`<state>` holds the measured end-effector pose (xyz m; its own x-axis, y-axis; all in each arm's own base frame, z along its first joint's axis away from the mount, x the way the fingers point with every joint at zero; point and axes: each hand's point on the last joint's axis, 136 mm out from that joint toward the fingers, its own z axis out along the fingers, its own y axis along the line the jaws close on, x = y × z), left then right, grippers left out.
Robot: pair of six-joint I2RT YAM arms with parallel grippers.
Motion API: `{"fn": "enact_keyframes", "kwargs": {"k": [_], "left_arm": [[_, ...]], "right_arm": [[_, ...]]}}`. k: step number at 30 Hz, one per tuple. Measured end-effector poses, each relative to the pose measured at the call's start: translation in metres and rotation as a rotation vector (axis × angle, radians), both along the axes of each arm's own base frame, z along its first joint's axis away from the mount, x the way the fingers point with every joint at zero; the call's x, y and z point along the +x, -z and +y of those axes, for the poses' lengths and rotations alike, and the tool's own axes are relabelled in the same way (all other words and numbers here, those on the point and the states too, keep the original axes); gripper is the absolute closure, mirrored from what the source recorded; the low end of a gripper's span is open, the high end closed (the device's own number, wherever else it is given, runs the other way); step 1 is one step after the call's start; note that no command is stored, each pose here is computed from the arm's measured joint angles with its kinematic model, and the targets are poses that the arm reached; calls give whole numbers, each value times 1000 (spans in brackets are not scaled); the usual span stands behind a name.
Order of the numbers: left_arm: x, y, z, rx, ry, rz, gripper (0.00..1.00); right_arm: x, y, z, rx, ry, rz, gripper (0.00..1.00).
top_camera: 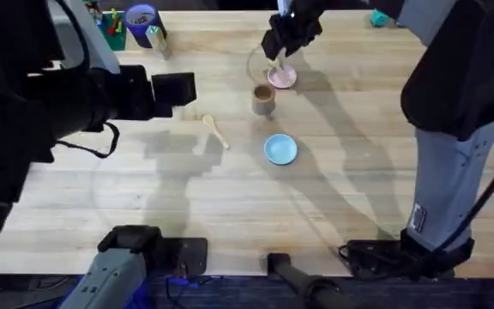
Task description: Pick up a utensil and set it on the pink plate, then put the other utensil in the container.
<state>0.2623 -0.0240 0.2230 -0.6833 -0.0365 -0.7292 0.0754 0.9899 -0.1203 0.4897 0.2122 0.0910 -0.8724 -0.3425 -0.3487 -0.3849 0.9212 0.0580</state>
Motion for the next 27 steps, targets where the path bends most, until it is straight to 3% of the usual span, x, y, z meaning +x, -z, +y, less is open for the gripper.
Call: {"fn": "enact_keyframes", "kwargs": {"k": [6, 7, 9, 10, 27], "left_arm": [[0, 0, 0, 0, 0, 0, 9], [0, 0, 0, 0, 0, 0, 9], [0, 0, 0, 0, 0, 0, 9], [0, 0, 0, 0, 0, 0, 9], [0, 0, 0, 0, 0, 0, 9]], "right_arm": [[6, -22, 2, 14, 2, -31, 491], [6, -24, 3, 16, 4, -34, 401], [7, -29, 3, 18, 3, -39, 115], [7, -32, 3, 18, 1, -41, 35], [-9, -75, -9, -2, -18, -28, 5]]}}
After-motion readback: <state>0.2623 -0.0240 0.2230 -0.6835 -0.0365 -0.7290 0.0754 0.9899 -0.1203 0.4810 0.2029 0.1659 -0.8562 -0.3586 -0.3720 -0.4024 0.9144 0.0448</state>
